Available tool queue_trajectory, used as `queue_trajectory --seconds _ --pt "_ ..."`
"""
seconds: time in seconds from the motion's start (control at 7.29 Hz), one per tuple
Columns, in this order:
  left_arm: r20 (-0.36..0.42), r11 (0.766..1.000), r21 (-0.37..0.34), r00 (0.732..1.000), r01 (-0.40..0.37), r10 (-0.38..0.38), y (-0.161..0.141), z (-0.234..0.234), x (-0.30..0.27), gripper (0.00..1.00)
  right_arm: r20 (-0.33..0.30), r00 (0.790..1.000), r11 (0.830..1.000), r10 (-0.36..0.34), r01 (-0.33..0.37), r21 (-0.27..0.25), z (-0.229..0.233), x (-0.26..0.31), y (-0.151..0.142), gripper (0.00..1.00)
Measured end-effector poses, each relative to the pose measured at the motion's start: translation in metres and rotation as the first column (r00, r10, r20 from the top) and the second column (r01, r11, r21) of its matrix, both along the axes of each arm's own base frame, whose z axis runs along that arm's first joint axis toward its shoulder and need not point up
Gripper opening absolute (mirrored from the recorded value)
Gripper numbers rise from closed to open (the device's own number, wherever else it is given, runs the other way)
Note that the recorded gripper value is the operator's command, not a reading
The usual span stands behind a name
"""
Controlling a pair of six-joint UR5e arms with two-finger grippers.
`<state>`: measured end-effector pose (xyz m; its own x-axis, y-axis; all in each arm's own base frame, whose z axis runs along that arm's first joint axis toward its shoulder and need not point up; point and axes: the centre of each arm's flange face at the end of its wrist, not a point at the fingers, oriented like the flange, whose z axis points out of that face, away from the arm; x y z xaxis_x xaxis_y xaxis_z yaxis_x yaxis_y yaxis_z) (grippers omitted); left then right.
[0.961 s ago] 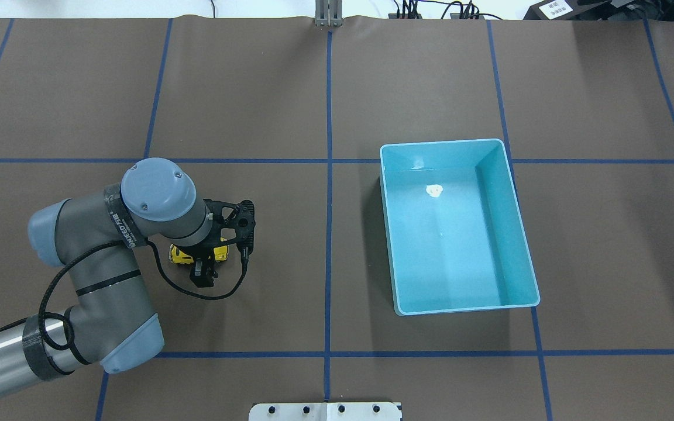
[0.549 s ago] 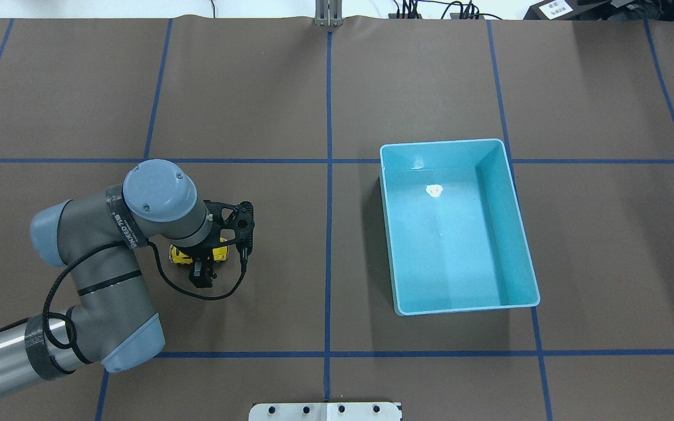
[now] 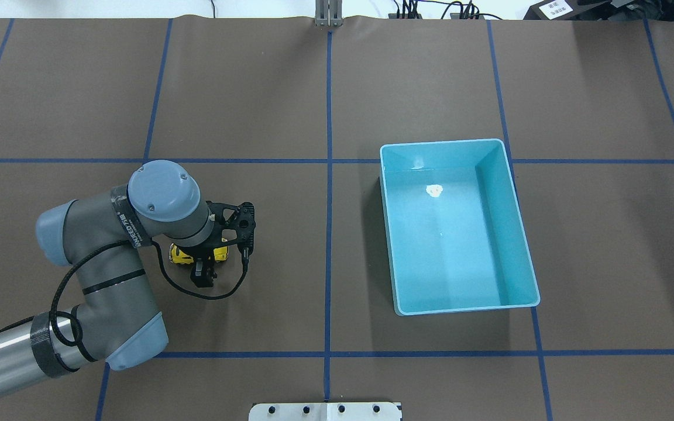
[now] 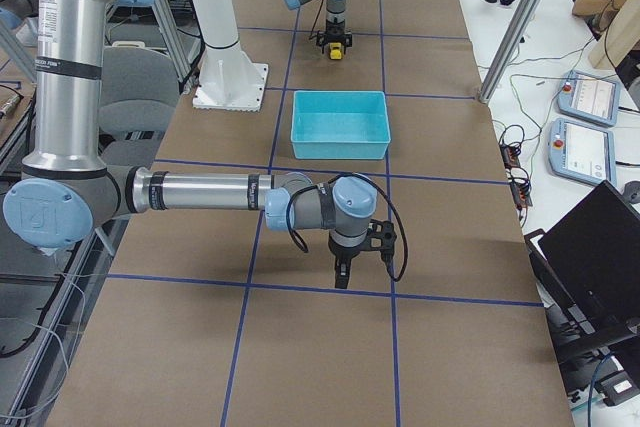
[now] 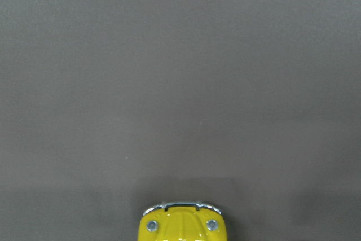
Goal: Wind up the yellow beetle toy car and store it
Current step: 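Press the left gripper on the car's roof and pull it backward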
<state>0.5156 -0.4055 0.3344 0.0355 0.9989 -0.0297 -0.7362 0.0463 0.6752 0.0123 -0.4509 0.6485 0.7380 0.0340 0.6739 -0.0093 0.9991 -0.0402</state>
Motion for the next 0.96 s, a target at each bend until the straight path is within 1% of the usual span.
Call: queue_trajectory --seconds 0.14,0.41,0.69,0.96 --pt "-0.009 1.0 0.006 1.0 -0.001 0.001 -0.0014 0.0028 0.002 0.81 0.0 1.0 1.0 0.0 0.0 0.001 -0.0003 -0.0002 -0.0003 1.0" --pt "-0.026 1.0 0.015 1.0 0.0 0.001 -0.0031 0.0037 0.0013 0.72 0.0 1.0 1.0 0.0 0.0 0.002 -0.001 -0.0003 -0.0006 1.0" --pt "-0.032 1.0 0.016 0.999 0.003 -0.002 -0.0045 0.0026 -0.0018 0.54 0.0 1.0 1.0 0.0 0.0 0.002 -0.0011 -0.0001 -0.0007 1.0" --pt "-0.036 1.0 0.007 0.999 -0.002 0.002 -0.0049 0.0024 -0.0035 0.43 0.0 1.0 1.0 0.0 0.0 0.002 -0.0011 -0.0001 -0.0007 1.0"
